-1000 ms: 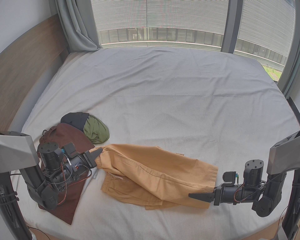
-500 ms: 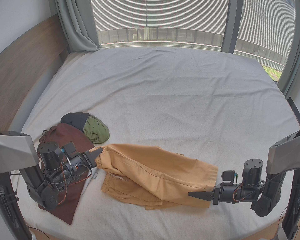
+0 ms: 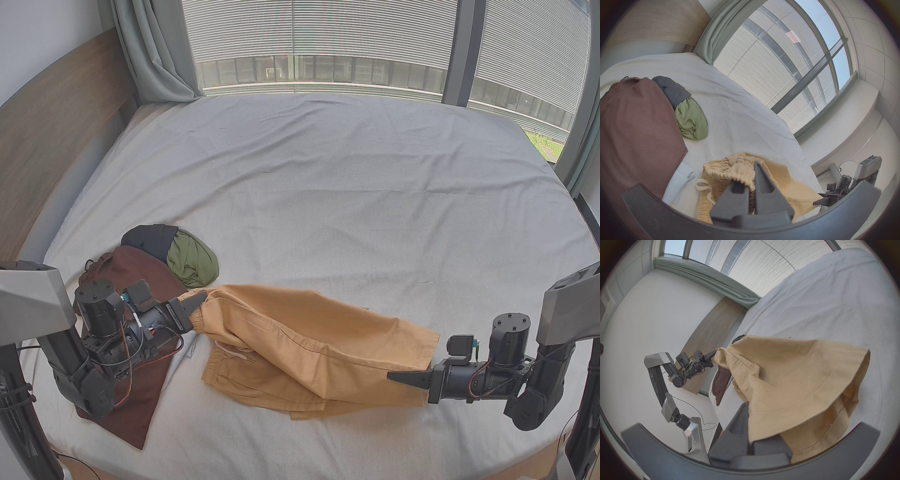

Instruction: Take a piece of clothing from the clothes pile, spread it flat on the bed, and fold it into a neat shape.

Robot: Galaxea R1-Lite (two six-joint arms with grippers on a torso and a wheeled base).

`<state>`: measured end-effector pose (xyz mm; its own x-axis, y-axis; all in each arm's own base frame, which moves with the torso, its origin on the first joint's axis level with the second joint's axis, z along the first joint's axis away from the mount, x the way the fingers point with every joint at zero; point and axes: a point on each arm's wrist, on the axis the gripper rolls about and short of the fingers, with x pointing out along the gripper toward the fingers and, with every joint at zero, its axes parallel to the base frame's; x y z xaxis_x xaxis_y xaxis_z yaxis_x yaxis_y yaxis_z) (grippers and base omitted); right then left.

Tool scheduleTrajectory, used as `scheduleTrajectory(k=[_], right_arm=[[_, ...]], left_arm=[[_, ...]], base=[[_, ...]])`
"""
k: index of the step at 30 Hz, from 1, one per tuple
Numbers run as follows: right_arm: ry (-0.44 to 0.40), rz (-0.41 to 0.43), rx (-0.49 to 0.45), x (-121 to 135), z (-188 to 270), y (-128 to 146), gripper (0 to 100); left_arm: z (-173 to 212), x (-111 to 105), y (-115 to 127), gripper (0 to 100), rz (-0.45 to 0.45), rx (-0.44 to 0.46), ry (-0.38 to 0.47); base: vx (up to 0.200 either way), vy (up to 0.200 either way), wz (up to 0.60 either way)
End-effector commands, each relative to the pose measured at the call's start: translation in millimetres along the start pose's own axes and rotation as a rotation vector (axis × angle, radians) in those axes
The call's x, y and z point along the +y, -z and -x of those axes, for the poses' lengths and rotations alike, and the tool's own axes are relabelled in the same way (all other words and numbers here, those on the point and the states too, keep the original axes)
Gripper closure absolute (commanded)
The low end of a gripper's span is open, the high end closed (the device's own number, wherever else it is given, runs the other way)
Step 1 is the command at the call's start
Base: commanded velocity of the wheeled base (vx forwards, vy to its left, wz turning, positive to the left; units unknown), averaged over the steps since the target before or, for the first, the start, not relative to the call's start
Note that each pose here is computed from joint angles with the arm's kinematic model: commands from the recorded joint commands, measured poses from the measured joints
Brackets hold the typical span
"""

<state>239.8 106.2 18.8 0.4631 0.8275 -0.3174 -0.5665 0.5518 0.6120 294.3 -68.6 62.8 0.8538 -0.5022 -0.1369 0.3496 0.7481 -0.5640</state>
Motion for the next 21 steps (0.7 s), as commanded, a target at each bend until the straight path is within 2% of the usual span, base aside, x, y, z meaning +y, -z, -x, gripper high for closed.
scheduleTrajectory(k=[1,8,15,21], right_arm=[[-0.014,0.032,-0.044,7.0,5.9,-10.8,100],[-0.044,0.087,-0.112,20.6,13.6,-26.9,100],[-0.071,0.137,-0.176,35.6,24.5,-40.2,100],[-0.082,0.152,-0.194,40.4,27.6,-43.8,100]], left_arm=[[7.3,-8.2,-6.3,100,-0.011,-0.008,0.037],[21.8,-19.5,-14.7,100,-0.025,0.011,0.132],[45.5,-12.7,-32.4,100,-0.043,0.026,0.220],[60.8,-7.7,-42.1,100,-0.077,0.029,0.262]], base=[[0.000,0.000,0.00],[0.000,0.000,0.00],[0.000,0.000,0.00],[0.000,0.000,0.00]])
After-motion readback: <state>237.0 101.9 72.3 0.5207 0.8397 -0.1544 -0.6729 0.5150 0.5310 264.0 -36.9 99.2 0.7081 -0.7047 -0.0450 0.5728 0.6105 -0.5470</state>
